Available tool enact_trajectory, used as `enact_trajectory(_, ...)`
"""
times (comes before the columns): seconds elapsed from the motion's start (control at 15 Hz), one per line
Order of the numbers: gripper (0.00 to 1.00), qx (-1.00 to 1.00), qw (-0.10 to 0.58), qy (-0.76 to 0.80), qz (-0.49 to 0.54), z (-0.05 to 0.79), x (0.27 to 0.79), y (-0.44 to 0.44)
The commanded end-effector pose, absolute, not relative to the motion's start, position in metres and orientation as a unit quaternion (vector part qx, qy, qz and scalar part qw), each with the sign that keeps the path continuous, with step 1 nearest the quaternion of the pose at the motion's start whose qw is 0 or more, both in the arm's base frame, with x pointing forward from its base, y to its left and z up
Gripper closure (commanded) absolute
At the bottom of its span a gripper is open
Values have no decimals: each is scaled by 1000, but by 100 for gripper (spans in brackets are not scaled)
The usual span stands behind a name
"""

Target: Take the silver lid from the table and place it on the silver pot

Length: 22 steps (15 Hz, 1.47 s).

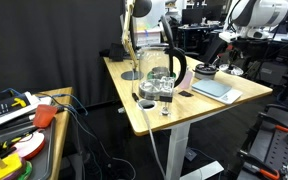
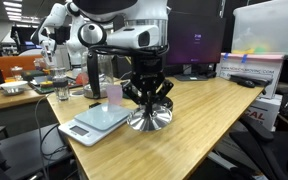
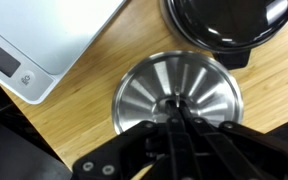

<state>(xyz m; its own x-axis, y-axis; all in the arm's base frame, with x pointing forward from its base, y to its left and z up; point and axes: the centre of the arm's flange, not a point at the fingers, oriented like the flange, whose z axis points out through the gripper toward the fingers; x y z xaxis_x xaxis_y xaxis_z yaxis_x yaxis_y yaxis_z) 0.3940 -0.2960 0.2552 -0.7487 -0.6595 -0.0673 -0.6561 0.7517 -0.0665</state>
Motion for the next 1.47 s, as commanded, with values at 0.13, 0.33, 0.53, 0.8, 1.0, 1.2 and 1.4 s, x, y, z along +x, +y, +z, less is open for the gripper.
enact_trajectory(0.13, 99, -409, 35, 910, -53, 290, 411, -259)
enact_trajectory(0.33, 99, -449, 35, 890, -68, 309, 429, -239)
enact_trajectory(0.53, 96, -456, 42, 886, -74, 307, 437, -236)
enact_trajectory(0.8, 96, -459, 41, 884, -74, 308, 436, -236)
enact_trajectory(1.0, 96, -460, 40, 884, -74, 308, 436, -236)
enact_trajectory(1.2, 99, -467, 43, 880, -78, 311, 440, -234)
enact_trajectory(1.4, 99, -483, 39, 872, -67, 309, 460, -221)
